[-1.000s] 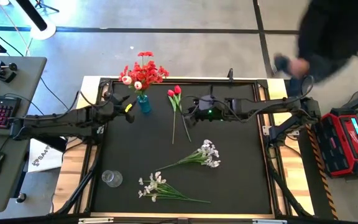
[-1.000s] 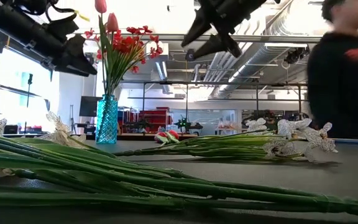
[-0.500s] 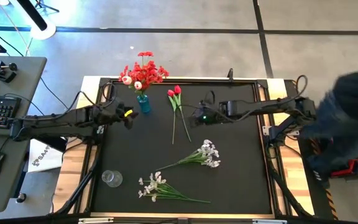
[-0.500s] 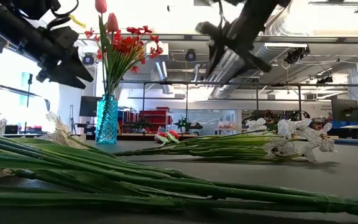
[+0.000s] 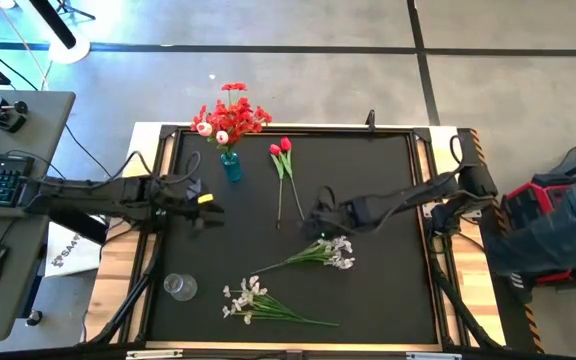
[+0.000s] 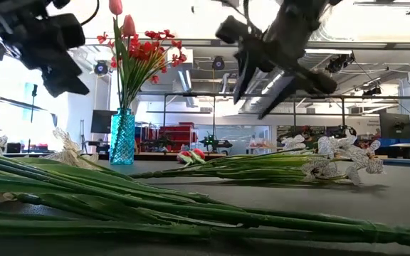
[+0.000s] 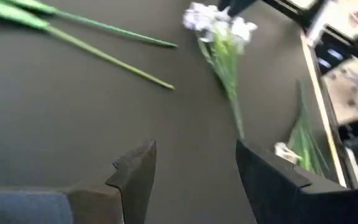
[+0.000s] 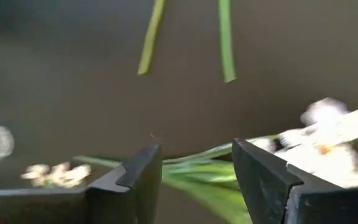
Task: Sort flowers into vase by color
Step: Put the center white flower into the transparent vase
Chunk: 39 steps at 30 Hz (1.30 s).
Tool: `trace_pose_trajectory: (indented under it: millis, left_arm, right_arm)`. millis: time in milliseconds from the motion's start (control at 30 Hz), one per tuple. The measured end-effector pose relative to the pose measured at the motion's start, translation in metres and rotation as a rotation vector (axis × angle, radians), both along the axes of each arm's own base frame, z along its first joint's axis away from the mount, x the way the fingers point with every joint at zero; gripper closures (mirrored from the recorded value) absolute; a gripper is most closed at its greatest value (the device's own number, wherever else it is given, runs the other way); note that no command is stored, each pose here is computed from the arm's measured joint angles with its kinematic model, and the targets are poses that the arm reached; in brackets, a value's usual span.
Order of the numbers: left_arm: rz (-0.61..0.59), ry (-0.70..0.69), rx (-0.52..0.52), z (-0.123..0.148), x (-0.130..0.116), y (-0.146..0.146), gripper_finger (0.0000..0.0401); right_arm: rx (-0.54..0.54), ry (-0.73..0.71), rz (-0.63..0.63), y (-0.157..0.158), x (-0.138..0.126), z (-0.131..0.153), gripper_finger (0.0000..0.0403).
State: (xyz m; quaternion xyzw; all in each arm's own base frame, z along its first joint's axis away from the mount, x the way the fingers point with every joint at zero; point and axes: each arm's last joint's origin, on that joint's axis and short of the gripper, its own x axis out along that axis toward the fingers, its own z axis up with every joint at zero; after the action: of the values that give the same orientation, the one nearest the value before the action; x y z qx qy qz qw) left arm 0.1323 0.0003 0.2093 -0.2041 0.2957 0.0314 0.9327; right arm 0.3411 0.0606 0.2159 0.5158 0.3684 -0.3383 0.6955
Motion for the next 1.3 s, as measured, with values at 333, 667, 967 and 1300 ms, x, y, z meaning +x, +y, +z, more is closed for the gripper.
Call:
trace_pose_trajectory:
  millis: [333,667,967,1300]
  left_arm:
    - [-0.142,-0.109,0.068,0.000,0.032,-0.020,0.0192]
    - [-0.148,-0.133,-0.031,-0.022,0.074,-0.038,0.0192]
    - [-0.189,-0.077,-0.032,-0.025,0.120,-0.060,0.0192]
    - [-0.215,-0.046,-0.052,-0.021,0.174,-0.080,0.0192]
  right_arm:
    - [-0.060,-0.145,-0.001,0.030,0.003,0.007,0.0222]
    - [0.018,-0.074,0.226,0.058,-0.008,0.004,0.0222]
    - [0.057,-0.029,0.371,0.104,-0.031,0.002,0.0222]
    - [0.056,0.037,0.429,0.123,-0.049,0.000,0.0222]
